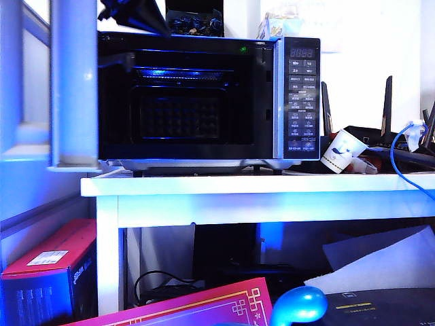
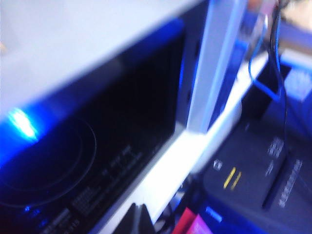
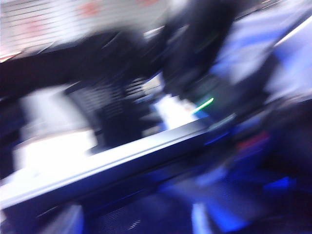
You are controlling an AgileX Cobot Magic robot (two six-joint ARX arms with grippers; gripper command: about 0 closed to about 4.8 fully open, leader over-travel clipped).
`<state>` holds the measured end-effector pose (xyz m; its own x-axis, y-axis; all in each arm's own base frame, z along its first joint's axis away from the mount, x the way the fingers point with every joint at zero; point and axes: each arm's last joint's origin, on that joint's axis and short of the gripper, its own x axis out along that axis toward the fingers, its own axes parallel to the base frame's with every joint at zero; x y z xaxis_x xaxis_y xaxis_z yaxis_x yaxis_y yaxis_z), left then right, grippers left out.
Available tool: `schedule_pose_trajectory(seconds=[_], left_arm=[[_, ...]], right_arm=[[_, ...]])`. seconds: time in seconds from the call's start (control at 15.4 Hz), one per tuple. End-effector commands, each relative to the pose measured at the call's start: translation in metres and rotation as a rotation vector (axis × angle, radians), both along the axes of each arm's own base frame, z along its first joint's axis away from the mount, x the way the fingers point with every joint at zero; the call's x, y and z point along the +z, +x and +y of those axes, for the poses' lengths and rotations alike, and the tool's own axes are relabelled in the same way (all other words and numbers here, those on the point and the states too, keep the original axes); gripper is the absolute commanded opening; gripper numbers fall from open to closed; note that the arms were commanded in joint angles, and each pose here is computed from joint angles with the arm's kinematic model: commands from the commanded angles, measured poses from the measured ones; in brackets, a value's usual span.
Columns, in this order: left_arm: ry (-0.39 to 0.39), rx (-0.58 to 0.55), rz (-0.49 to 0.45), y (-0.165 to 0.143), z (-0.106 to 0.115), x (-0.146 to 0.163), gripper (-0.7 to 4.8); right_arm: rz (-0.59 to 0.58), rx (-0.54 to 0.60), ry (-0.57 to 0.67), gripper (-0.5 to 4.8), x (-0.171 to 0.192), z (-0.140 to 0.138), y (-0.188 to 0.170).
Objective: Open the microwave door, place the box of snacks from the top of the microwave inside, then close the microwave door.
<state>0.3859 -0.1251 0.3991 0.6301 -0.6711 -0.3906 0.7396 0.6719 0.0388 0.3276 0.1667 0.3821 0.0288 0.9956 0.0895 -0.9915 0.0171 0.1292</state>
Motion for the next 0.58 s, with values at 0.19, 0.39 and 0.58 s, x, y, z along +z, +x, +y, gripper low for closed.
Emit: schedule_pose_trajectory(seconds=[0.19,0.39,0.58], left_arm=[[0.006,-0.054,0.066,-0.002,-0.001,-0.017,-0.06],[0.003,-0.07,0.07,-0.001,-0.002,-0.02,-0.06],[0.0,-0.073,0.064,-0.001,-0.002,-0.019,-0.06]], right_arm=[[-0.081,-0.358,0.107,3.05,0.02,-0.03,0.009],[-0.092,-0.508,0.125,3.1,0.021,-0.049,0.018],[-0.084,-0.602,0.139,3.37,0.02,-0.052,0.021]])
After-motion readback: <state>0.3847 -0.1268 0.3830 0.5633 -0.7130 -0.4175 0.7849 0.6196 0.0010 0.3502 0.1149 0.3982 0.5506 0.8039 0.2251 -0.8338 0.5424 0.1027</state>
